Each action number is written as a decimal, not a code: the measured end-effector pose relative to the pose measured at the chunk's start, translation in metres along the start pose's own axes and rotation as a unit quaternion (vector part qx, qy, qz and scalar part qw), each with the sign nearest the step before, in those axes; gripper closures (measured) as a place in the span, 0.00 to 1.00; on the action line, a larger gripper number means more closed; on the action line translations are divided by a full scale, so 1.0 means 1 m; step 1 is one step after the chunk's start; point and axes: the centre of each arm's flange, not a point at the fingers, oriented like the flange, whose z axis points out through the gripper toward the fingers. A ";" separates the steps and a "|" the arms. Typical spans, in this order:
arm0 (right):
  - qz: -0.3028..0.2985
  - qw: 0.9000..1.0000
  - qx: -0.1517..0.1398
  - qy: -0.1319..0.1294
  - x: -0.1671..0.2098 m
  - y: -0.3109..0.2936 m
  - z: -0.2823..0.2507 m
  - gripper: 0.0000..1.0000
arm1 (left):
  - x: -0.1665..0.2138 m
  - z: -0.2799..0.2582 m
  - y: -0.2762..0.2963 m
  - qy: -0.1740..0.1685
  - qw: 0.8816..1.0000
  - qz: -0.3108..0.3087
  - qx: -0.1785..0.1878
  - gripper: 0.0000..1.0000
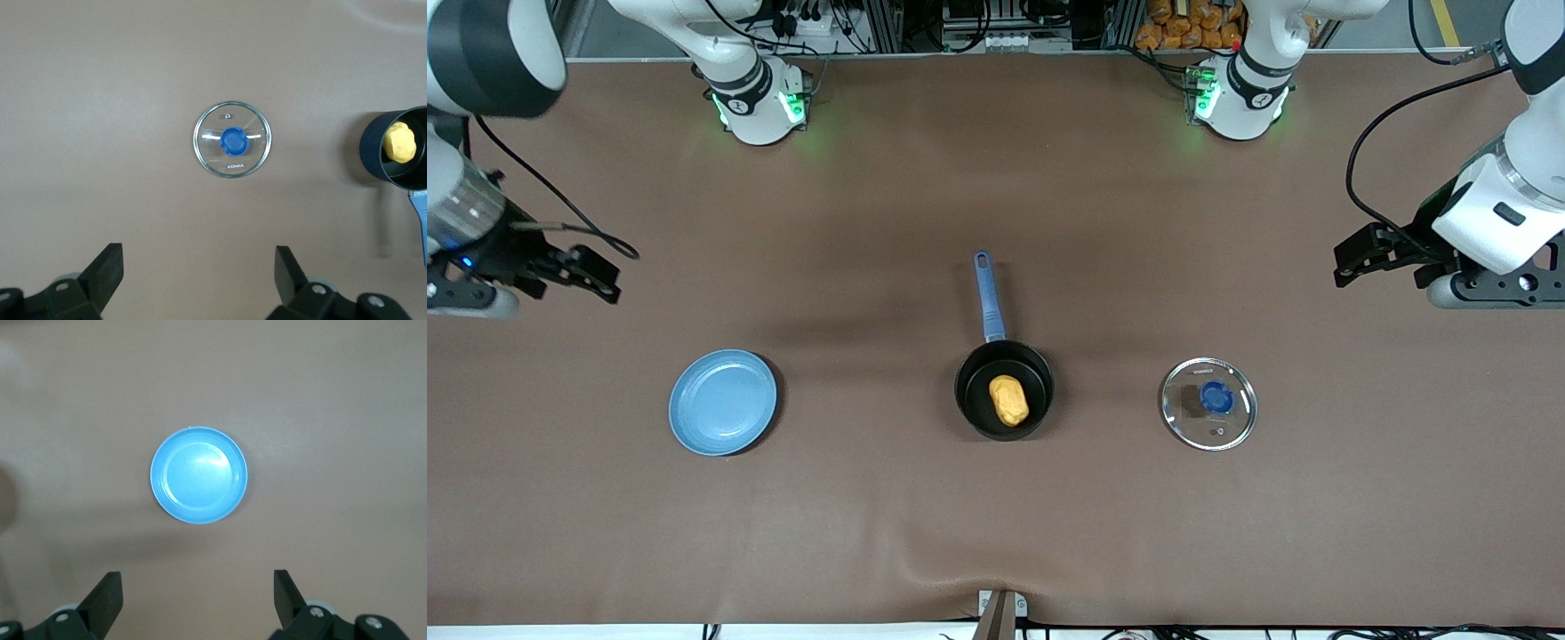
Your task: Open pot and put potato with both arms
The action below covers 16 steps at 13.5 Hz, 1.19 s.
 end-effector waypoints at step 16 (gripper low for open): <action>-0.013 1.000 0.004 0.000 -0.018 0.009 -0.021 0.00 | -0.017 -0.049 -0.023 0.042 0.999 -0.022 -0.017 0.00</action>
